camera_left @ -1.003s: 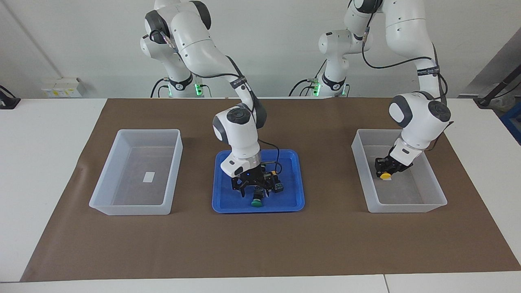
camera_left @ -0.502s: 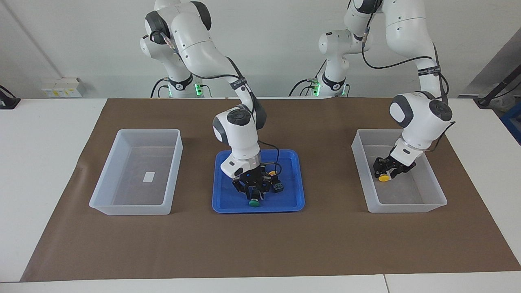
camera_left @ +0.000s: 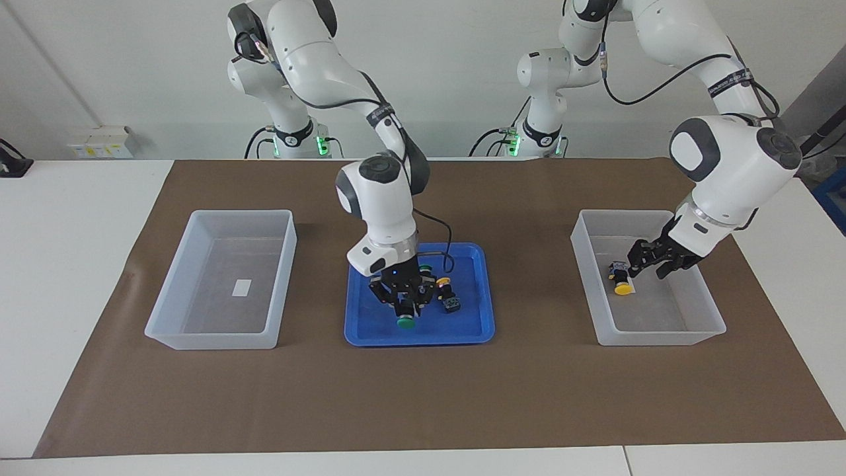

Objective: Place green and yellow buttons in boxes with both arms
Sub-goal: 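Carry the green button to the box while the left gripper withdraws, then release the green button with the right gripper while the left gripper reaches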

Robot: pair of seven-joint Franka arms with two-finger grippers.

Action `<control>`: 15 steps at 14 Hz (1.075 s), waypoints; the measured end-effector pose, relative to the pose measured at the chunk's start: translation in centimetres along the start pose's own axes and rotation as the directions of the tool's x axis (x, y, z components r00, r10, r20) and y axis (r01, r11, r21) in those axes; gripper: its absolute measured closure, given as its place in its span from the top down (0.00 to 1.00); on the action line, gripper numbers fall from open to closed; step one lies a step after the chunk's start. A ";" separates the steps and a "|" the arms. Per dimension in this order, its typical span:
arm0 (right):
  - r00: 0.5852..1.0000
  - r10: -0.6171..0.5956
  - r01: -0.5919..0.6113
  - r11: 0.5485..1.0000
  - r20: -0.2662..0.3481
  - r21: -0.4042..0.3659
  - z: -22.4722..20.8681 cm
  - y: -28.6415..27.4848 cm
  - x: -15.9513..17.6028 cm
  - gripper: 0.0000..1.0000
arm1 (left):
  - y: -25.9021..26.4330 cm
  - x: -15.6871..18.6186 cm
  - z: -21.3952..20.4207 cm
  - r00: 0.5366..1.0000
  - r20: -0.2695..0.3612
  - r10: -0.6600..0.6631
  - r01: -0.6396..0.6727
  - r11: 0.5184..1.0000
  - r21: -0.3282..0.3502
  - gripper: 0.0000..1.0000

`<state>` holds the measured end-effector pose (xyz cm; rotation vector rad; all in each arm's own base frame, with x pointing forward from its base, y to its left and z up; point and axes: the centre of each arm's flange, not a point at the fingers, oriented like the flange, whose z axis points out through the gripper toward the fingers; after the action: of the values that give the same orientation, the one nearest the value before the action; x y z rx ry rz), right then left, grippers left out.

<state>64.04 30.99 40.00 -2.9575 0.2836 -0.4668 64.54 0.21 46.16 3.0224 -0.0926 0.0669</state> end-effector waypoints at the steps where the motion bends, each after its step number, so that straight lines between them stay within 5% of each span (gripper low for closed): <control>1: 1.000 0.023 -0.023 1.000 0.001 -0.010 -3.1 1.3 1.1 0.41 | 1.3 0.4 -0.2 1.000 0.002 -0.012 0.012 1.000 -0.004 0.67; 6: 0.998 0.034 -0.030 0.995 0.044 -0.092 -11.7 11.6 5.1 0.41 | 9.5 1.3 1.4 0.996 0.005 -0.092 0.092 0.996 -0.012 0.63; 10: 0.992 -0.059 0.075 0.987 0.115 -0.145 -11.4 22.6 6.6 0.41 | 10.2 1.5 1.5 0.993 -0.014 -0.117 0.117 0.993 -0.022 0.62; 15: 0.969 -0.137 0.171 0.972 0.208 -0.160 -8.0 34.1 4.4 0.41 | 11.2 1.8 2.4 0.992 -0.025 -0.127 0.126 0.992 -0.026 0.61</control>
<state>60.00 -3.89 43.34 -3.1831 0.0756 -0.1713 65.69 -11.27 45.16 2.9939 0.1002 0.0943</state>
